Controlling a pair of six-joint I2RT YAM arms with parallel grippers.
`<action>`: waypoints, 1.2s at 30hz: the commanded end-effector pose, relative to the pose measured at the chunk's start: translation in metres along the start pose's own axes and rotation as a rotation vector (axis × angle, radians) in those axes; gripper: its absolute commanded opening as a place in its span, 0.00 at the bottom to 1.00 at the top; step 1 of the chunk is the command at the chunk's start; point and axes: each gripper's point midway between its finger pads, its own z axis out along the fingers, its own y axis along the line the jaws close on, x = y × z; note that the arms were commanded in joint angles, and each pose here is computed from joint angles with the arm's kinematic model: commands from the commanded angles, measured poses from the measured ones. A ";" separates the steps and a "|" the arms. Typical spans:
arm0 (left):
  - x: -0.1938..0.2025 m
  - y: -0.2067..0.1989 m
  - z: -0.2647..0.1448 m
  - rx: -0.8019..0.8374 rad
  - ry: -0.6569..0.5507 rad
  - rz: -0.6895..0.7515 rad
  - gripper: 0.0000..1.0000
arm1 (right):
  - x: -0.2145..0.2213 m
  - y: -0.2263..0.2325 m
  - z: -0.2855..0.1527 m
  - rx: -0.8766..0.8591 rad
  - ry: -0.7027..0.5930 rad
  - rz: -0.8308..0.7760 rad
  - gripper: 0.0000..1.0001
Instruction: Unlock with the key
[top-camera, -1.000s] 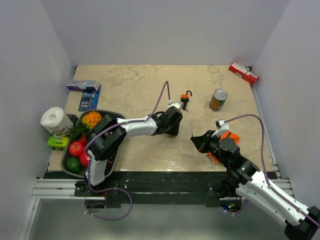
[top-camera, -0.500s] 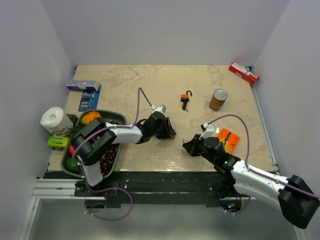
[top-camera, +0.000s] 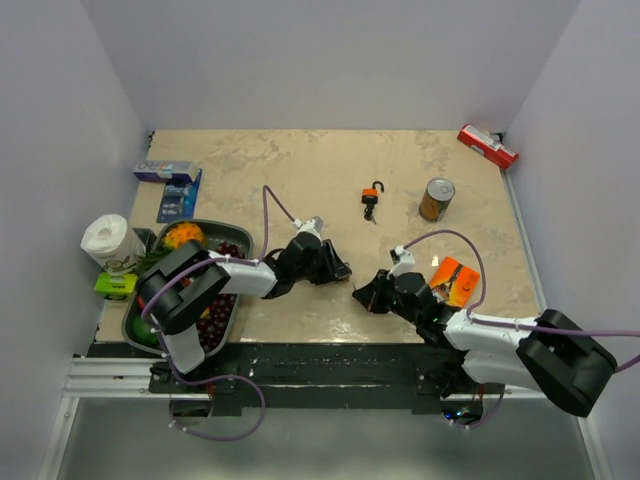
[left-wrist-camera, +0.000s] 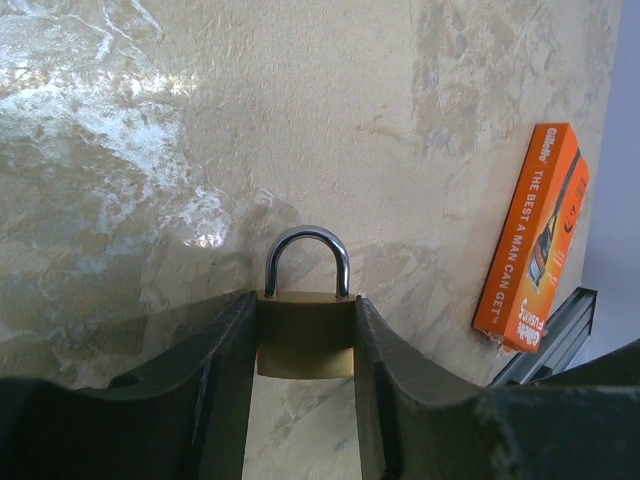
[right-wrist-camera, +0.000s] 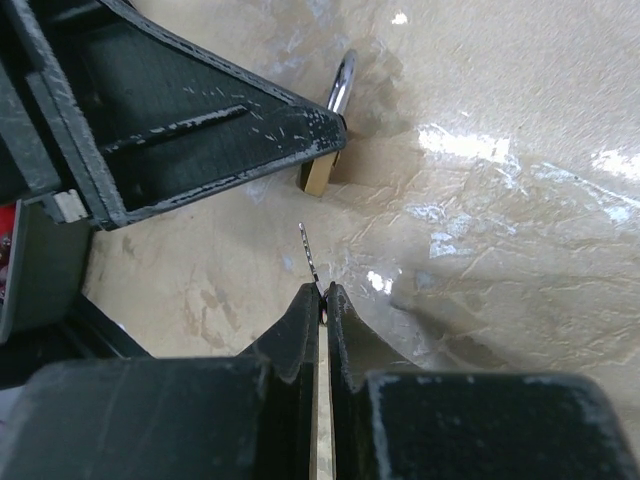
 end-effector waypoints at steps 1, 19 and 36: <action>-0.009 -0.014 -0.004 0.068 -0.041 -0.024 0.00 | -0.007 0.021 0.008 -0.070 -0.019 0.044 0.00; -0.008 -0.011 -0.005 0.073 -0.042 -0.014 0.00 | 0.011 0.019 0.033 -0.044 0.052 0.090 0.00; -0.005 -0.009 -0.005 0.082 -0.037 -0.020 0.00 | 0.008 0.005 0.040 0.044 0.021 0.150 0.00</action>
